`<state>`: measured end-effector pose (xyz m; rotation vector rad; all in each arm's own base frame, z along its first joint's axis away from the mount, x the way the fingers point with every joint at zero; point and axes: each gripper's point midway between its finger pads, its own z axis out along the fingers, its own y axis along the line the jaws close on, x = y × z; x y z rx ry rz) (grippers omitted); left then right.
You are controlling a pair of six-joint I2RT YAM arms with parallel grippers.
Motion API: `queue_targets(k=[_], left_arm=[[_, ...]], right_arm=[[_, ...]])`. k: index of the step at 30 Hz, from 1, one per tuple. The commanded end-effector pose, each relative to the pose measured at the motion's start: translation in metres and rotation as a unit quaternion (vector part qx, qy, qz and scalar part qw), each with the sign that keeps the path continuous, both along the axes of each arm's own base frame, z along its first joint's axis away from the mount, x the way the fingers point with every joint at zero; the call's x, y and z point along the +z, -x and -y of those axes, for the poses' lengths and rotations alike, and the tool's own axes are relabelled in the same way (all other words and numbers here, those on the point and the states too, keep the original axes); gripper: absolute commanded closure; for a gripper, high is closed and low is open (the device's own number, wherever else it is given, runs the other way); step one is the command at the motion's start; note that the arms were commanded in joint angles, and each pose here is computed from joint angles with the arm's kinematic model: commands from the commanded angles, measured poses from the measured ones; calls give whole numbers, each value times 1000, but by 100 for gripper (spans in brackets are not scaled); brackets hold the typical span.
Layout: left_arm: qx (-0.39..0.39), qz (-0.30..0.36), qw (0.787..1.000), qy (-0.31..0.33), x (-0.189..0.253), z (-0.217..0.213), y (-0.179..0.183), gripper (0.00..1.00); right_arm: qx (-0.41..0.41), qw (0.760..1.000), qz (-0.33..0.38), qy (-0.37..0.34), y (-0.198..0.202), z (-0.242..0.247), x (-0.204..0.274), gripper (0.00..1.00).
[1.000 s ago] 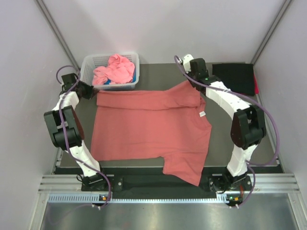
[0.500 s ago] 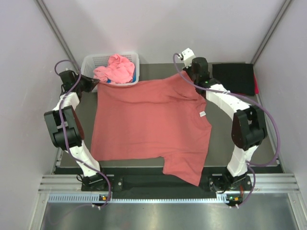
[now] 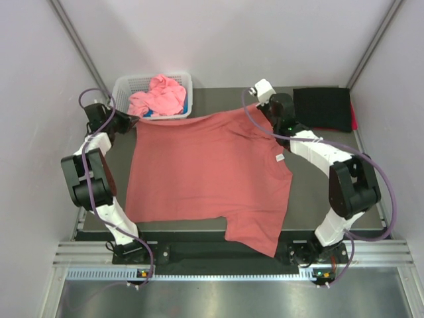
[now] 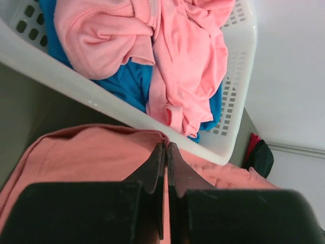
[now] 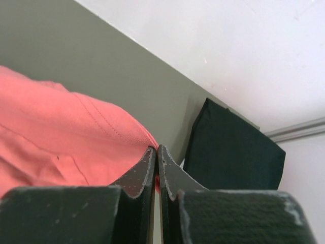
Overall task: Fold and stack the t-shirts
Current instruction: Fold the tshirt
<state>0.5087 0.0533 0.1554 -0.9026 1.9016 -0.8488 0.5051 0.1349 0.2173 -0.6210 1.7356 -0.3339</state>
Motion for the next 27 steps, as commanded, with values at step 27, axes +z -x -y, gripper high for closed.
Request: queue_targets(k=[27], left_arm=[[12,-184,977,-106,-72,-24,87,100]], right_arm=[[69,984,-165,6,125,12,-88,100]])
